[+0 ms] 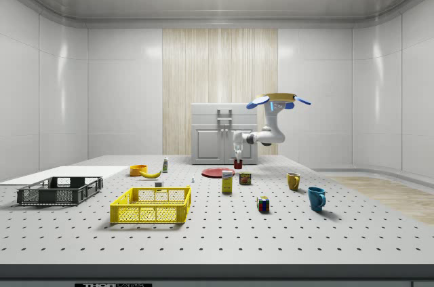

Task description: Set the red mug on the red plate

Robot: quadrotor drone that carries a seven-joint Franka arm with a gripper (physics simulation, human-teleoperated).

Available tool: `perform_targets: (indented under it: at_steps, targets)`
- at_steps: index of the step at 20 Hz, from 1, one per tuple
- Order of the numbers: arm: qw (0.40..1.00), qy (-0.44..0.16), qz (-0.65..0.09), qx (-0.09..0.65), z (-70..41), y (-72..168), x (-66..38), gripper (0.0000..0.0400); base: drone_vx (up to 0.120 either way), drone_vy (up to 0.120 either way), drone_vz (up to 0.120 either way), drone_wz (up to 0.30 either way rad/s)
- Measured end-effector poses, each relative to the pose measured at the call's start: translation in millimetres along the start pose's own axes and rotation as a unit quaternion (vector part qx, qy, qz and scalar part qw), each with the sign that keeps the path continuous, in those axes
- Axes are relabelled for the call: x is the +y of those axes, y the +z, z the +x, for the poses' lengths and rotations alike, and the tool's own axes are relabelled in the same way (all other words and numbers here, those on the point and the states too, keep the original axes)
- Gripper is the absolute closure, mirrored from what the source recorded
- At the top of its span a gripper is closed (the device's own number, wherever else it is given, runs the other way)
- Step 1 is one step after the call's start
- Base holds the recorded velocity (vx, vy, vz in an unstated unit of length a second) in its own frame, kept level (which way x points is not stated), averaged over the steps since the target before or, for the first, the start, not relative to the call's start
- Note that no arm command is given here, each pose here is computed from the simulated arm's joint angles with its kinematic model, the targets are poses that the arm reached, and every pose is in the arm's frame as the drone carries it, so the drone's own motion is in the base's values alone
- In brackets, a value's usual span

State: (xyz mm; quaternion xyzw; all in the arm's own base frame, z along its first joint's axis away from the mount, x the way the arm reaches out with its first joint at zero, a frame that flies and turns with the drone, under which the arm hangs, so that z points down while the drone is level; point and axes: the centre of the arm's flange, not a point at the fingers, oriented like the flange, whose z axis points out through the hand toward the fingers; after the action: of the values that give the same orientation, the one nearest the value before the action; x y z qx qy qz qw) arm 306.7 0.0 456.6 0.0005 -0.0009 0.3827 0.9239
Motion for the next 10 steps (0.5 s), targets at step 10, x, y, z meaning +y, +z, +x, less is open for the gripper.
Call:
perform_targets:
  at_steps: [10]
  targets:
    - [1.0, 0.0, 0.0, 0.0, 0.0, 0.0, 0.0, 0.03, 0.12, -0.028, 0.0, 0.0]
